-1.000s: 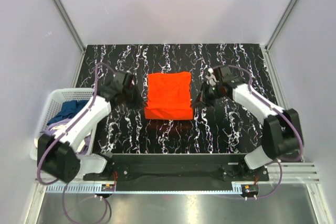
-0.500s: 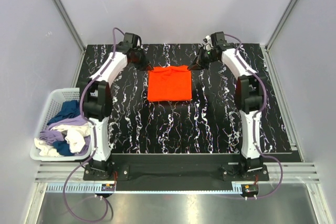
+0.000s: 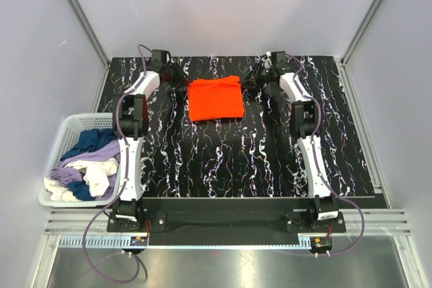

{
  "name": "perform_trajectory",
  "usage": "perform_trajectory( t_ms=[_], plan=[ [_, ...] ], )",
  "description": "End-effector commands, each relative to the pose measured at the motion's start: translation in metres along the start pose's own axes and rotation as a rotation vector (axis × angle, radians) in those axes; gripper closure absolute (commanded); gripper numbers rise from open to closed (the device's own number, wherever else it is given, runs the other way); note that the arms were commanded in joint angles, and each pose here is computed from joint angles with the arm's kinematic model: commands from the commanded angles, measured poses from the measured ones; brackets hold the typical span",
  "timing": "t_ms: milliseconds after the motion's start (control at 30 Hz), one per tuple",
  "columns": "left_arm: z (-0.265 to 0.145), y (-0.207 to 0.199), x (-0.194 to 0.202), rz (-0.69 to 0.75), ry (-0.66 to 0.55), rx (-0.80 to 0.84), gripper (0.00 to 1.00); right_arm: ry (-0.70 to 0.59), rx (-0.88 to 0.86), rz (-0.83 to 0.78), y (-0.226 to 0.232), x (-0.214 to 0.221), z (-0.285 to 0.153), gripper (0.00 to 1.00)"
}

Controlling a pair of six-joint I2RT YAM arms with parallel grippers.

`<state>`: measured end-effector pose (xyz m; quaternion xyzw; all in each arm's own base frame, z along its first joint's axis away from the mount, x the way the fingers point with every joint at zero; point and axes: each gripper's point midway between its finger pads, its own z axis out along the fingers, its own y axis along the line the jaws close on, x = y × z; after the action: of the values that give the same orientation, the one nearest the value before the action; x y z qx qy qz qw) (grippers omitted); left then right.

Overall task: Fold and stack the t-shirts
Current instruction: Fold the tshirt

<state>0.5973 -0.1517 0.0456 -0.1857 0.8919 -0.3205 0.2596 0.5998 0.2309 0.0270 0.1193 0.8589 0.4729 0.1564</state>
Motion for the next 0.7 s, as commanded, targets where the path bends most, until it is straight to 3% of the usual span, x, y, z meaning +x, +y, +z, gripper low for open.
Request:
perform_trajectory(
  t_ms=[0,67,167,200,300,333,400,433,467,533,600,633,667],
  plan=[
    [-0.013,-0.026,-0.052,0.045,-0.168,0.105,0.61,-0.13,-0.132,-0.051,0.033,-0.043,-0.005,0.63],
    [-0.027,-0.029,-0.066,0.064,-0.23,0.08,0.4,-0.167,-0.126,-0.053,0.038,-0.054,-0.014,0.52],
    [-0.051,-0.043,-0.073,0.121,-0.252,0.058,0.23,-0.17,-0.084,-0.095,0.051,-0.052,-0.035,0.5],
    [-0.055,-0.045,-0.067,0.152,-0.246,0.041,0.21,-0.168,-0.046,-0.109,0.049,-0.05,-0.041,0.43],
    [-0.088,-0.069,-0.062,0.171,-0.276,0.064,0.24,-0.16,0.038,-0.17,0.06,-0.041,-0.066,0.41],
    [-0.085,-0.065,-0.043,0.158,-0.234,0.081,0.29,-0.137,0.066,-0.156,0.057,-0.033,-0.069,0.4],
    [-0.095,-0.095,-0.028,0.168,-0.218,0.182,0.44,-0.126,0.072,-0.208,0.073,-0.023,-0.078,0.4],
    [-0.092,-0.104,-0.009,0.176,-0.16,0.238,0.62,-0.114,0.047,-0.239,0.093,-0.014,-0.08,0.4],
    [-0.089,-0.115,0.006,0.169,-0.116,0.27,0.68,-0.093,0.035,-0.246,0.099,-0.005,-0.078,0.41],
    [-0.089,-0.133,0.027,0.167,-0.057,0.366,0.76,-0.047,0.013,-0.245,0.109,0.014,-0.074,0.46],
    [-0.08,-0.128,0.056,0.092,0.007,0.373,0.78,0.009,0.008,-0.198,0.103,0.036,-0.059,0.53],
    [-0.077,-0.127,0.063,0.081,0.021,0.377,0.79,0.025,-0.02,-0.178,0.108,0.041,-0.057,0.72],
    [-0.072,-0.123,0.073,0.07,0.044,0.368,0.79,0.05,-0.031,-0.161,0.108,0.049,-0.052,0.77]
  ],
)
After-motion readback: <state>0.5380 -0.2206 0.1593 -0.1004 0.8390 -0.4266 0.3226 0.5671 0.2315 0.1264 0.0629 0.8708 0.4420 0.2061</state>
